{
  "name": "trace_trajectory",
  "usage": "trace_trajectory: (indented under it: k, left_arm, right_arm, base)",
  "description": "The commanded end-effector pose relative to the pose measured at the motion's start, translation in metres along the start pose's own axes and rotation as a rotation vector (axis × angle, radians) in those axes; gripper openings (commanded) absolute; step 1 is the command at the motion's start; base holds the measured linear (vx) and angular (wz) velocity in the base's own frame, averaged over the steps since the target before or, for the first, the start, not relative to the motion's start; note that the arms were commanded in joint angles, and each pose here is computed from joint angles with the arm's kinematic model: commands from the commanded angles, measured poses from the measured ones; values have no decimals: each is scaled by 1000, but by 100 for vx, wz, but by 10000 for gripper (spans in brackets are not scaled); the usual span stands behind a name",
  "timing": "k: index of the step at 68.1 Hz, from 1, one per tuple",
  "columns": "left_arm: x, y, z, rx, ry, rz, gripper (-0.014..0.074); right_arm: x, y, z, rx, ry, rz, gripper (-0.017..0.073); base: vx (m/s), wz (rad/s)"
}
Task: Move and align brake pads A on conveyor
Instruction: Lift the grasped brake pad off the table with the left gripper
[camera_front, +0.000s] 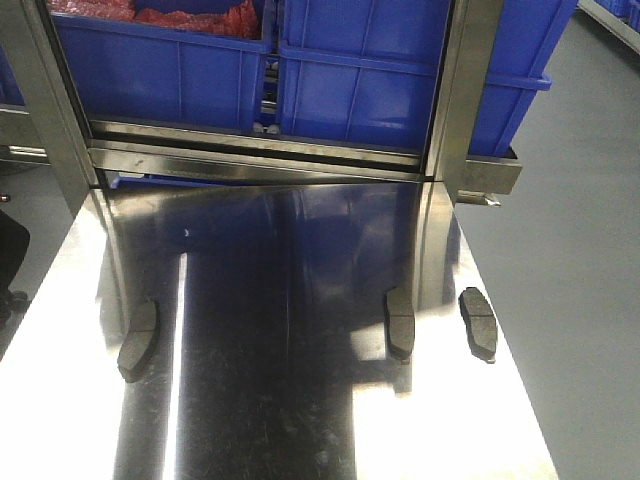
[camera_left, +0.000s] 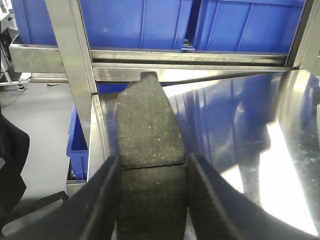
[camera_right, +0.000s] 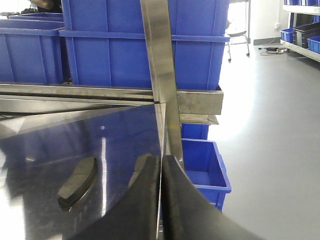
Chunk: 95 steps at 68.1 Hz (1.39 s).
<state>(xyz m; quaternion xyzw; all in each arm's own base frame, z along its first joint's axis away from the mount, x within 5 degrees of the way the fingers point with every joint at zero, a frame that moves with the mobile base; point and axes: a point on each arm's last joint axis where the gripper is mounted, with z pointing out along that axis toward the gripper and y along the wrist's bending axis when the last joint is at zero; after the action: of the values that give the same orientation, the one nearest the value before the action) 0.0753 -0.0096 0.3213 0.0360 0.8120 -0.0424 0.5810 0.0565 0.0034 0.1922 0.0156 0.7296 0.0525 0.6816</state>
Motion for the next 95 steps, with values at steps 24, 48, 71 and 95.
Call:
trace_trajectory:
  k: [24,48,71,95]
  left_arm:
    - [-18,0,-4,3,-127,-4,72]
    - [-18,0,-4,3,-127,-4,72]
    - [-18,0,-4,3,-127,-4,72]
    - [-18,0,-4,3,-127,-4,72]
  right_arm:
    - [0,-1,0,6,-69,-7,-8]
    - [-6,-1,-1,4,-118,-11,-8]
    - [-92,6,-6,32,-34,-157,-4]
    - [-128,8,15,48,65,-184,43]
  base:
    - [0,0]
    - [0,0]
    - [0,0]
    - [0,0]
